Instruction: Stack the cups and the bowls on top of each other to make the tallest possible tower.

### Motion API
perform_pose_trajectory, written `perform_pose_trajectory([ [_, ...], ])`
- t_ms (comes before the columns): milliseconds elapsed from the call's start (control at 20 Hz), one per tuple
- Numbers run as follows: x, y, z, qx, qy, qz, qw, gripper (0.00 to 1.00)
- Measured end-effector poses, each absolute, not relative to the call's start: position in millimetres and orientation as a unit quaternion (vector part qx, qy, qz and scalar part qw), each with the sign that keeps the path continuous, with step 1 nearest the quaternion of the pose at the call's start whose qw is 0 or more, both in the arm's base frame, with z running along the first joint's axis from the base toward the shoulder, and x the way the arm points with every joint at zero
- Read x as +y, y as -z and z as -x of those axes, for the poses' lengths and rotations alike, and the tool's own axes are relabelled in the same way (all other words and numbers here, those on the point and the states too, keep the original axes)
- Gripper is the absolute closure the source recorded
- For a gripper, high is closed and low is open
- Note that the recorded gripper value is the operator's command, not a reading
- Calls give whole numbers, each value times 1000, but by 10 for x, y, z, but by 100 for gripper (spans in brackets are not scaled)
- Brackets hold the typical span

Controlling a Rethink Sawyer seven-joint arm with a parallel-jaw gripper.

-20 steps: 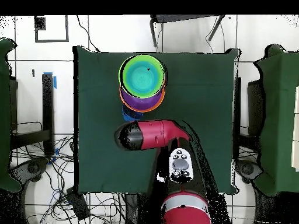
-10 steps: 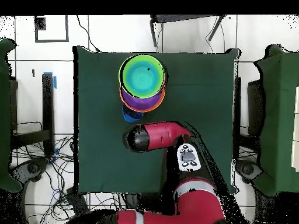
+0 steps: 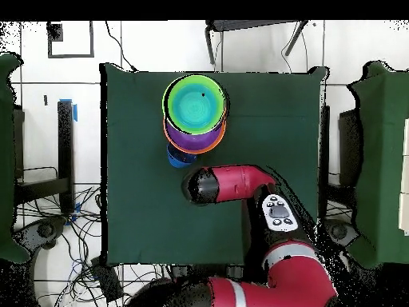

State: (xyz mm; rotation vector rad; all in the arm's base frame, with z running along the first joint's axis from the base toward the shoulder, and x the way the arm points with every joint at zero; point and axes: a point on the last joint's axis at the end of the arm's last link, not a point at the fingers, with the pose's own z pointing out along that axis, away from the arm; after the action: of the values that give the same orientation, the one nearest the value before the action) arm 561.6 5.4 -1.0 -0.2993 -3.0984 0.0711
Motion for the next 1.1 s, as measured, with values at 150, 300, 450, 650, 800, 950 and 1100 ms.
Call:
perform_pose_trajectory([
  [150, -35, 10, -5673, -995, -19, 98, 7, 0],
  [300, -120, 24, -5741, -995, -15, 100, 1, 0],
  [450, -205, 97, -5834, -995, -10, 100, -7, 0],
  [650, -268, 182, -5892, -995, -8, 99, -11, 0],
  [800, -321, 255, -5936, -995, -7, 97, -14, 0],
  [950, -373, 342, -5978, -995, -4, 94, -18, 0],
  [1100, -412, 412, -6011, -996, 0, 91, -22, 0],
])
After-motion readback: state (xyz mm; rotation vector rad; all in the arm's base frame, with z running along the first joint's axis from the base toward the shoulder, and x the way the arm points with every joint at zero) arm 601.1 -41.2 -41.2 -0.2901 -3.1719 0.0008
